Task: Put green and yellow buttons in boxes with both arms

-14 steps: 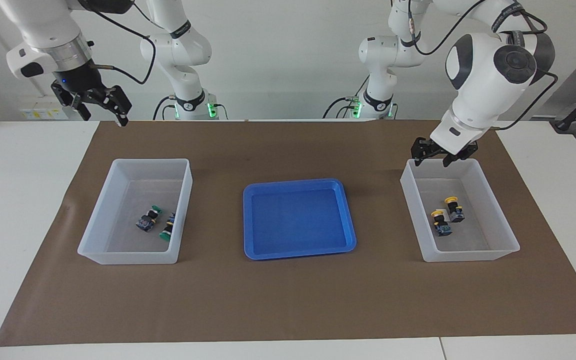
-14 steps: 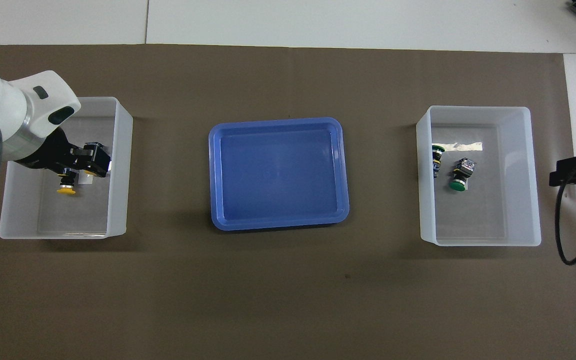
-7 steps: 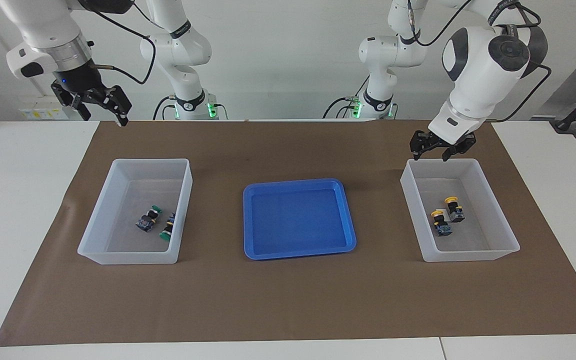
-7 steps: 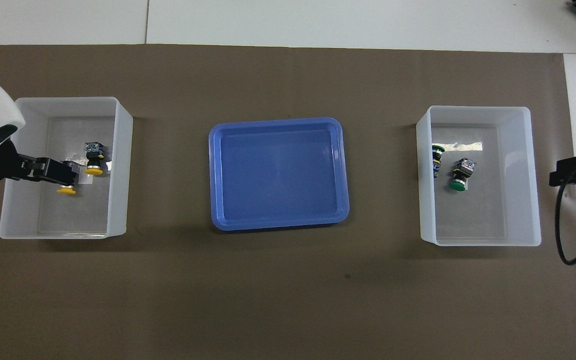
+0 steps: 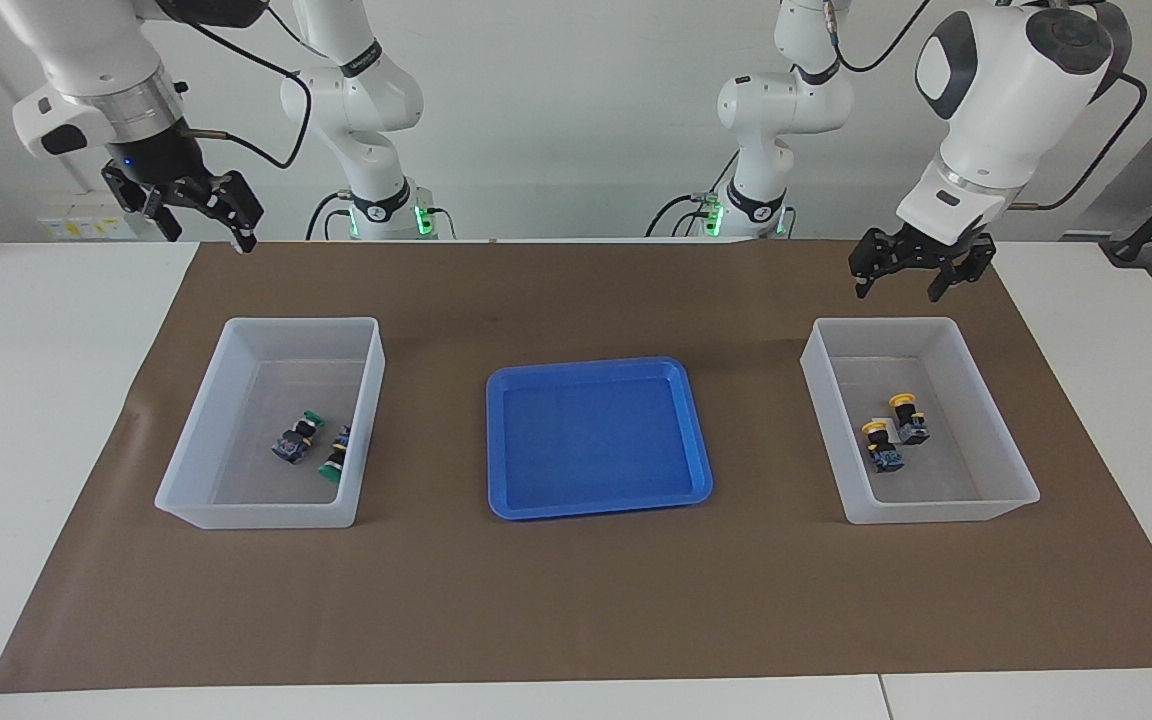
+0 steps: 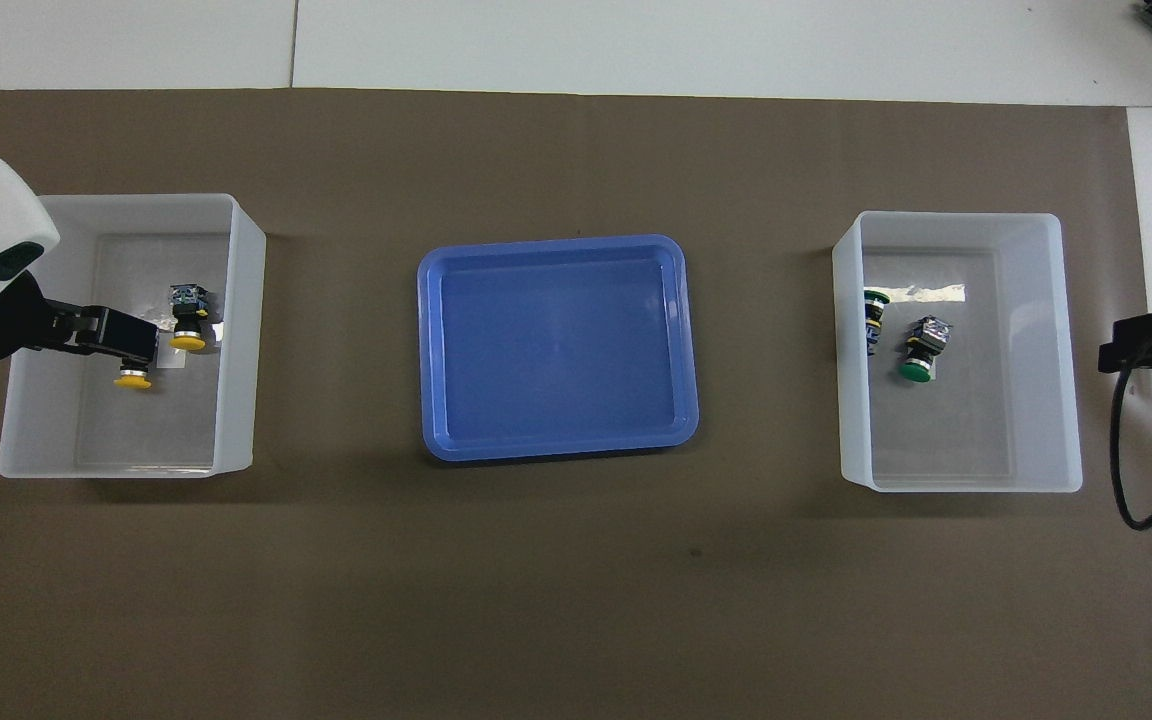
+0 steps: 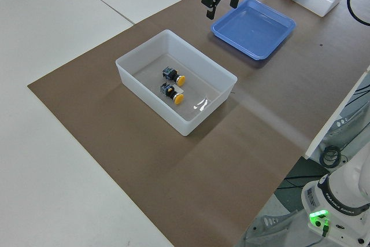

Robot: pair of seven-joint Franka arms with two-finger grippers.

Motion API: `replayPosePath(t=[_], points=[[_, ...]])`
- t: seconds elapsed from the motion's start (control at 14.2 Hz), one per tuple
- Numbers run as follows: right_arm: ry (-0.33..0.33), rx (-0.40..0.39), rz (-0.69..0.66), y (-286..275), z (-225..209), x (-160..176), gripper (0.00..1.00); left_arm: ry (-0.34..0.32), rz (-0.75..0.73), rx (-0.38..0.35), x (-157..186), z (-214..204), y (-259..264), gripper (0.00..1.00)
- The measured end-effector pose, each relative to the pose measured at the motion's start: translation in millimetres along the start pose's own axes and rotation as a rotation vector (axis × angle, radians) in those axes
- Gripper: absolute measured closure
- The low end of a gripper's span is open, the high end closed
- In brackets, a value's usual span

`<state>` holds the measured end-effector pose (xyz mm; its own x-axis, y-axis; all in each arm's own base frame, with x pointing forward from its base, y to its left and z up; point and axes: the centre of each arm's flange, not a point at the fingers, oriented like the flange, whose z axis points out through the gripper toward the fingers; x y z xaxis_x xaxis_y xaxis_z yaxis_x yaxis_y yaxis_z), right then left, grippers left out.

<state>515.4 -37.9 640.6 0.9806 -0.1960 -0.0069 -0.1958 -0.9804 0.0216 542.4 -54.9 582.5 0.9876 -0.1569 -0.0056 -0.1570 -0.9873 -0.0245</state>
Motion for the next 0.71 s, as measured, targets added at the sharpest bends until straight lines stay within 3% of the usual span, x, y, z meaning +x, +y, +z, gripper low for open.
replayPosePath(t=[0.35,0.71], points=[[0.000,0.000,0.000,0,0,0,0.00,0.020,-0.016,0.002,-3,-11,2,0.00],[0.000,0.000,0.000,0,0,0,0.00,0.057,-0.021,0.003,-5,-57,1,0.00]])
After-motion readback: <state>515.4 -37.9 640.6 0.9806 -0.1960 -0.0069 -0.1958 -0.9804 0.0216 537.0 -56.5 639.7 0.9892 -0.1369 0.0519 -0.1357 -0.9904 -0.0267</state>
